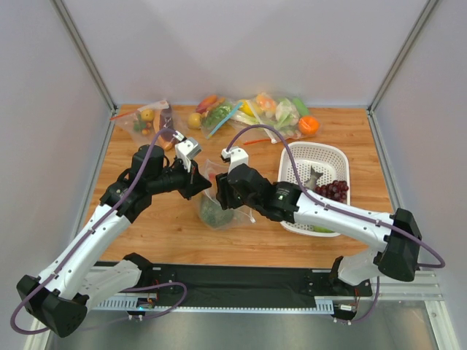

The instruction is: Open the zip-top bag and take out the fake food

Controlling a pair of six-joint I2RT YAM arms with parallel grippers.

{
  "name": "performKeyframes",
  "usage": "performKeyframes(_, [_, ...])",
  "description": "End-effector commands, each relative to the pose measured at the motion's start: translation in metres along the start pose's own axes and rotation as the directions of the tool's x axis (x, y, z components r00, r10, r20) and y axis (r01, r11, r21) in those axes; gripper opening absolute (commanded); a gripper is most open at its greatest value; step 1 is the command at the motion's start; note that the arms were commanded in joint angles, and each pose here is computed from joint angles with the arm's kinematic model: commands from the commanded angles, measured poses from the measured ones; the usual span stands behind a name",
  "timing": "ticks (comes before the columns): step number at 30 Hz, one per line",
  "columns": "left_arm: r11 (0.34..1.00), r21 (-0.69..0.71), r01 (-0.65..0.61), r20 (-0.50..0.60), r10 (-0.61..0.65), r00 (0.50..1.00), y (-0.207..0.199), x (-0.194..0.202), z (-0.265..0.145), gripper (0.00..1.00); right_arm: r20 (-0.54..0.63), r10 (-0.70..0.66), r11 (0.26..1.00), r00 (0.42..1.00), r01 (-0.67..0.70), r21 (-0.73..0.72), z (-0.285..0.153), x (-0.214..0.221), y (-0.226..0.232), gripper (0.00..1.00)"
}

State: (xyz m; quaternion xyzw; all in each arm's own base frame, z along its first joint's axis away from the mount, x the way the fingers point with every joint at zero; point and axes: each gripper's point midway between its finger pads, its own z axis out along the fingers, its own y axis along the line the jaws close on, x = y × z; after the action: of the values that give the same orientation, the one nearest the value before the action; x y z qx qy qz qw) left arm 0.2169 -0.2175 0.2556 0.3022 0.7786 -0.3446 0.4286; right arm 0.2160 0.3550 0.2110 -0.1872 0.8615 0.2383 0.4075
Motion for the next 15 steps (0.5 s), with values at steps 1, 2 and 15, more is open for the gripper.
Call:
performKeyframes(1, [0.999, 0.02, -0.041, 0.042, 0.04, 0.998, -0.003, -0.012, -0.001, 0.0, -0.026, 0.001, 1.0, 1.0, -0.002, -0.021, 0.008, 0.008, 0.005, 0.48])
performKeyframes(2, [0.999, 0.022, -0.041, 0.043, 0.04, 0.998, -0.004, -0.012, 0.0, 0.0, -0.032, -0.003, 1.0, 0.999, 0.003, -0.018, 0.01, 0.01, 0.005, 0.5])
performKeyframes(15, [0.999, 0.023, -0.042, 0.039, 0.041, 0.998, -0.003, -0.012, 0.0, 0.0, -0.11, -0.026, 0.998, 0.994, 0.032, 0.055, 0.031, 0.038, -0.014, 0.57])
